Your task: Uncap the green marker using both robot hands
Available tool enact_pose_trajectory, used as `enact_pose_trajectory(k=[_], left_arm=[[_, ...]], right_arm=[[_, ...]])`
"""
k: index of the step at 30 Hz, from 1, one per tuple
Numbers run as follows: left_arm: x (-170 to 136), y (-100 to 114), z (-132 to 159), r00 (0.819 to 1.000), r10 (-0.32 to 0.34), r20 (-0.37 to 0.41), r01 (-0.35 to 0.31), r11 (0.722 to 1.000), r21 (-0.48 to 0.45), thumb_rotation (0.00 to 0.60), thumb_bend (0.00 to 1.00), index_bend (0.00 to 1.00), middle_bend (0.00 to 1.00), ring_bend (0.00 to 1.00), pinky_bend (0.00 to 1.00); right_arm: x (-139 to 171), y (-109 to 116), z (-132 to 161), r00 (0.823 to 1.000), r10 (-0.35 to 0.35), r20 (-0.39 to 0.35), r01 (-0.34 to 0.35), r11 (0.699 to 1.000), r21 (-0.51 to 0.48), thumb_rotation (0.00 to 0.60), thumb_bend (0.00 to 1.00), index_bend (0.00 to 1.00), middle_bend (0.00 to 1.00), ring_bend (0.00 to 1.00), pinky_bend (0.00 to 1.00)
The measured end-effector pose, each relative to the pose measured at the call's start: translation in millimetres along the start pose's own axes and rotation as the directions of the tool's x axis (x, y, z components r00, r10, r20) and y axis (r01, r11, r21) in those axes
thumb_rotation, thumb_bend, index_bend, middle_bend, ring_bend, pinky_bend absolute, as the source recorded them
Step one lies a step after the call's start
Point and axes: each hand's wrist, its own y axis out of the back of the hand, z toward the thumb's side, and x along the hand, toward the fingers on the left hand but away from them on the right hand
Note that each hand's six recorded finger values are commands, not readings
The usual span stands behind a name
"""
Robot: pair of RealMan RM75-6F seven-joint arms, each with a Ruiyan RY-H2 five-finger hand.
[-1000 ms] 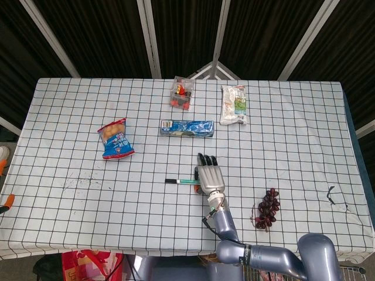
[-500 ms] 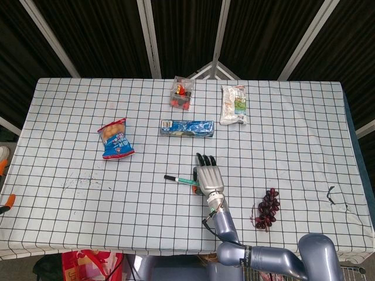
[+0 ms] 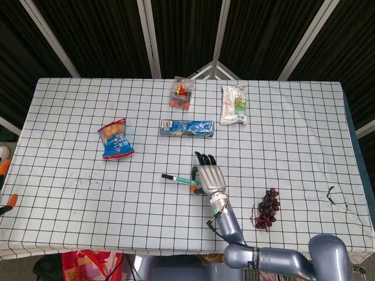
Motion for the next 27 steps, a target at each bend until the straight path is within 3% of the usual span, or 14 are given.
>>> enact_pose_trajectory(k=[5,12,27], left_arm=[[2,2,15,0.998,0.03,0.053,-0.028,0.999,-0.034,0.6,0.44,0.01,0.0,0.0,0.01],[4,4,43,0.991,0.046,0.126,-0.039,0.997,-0.061,0.6,0.44,0.01,0.0,0.0,0.01],[4,17,123,0.956,0.077,0.285,-0.048,0.993,-0.105,0.6,0.44,0.02,0.0,0.0,0.01]], right_arm=[[11,12,1,0.999,-0.001,-0.048,-0.002,0.999,-0.053,0.6,0.48,0.79,0.04,0.08,0.04],[29,32,12,0.994,-0.03,-0.102,0.026,0.999,-0.039,0.6,0.48,0.79,0.04,0.08,0.04],[34,71,47,0.991,-0.067,-0.116,0.068,0.998,0.007,0.6,0.48,0.79,0.04,0.08,0.04]])
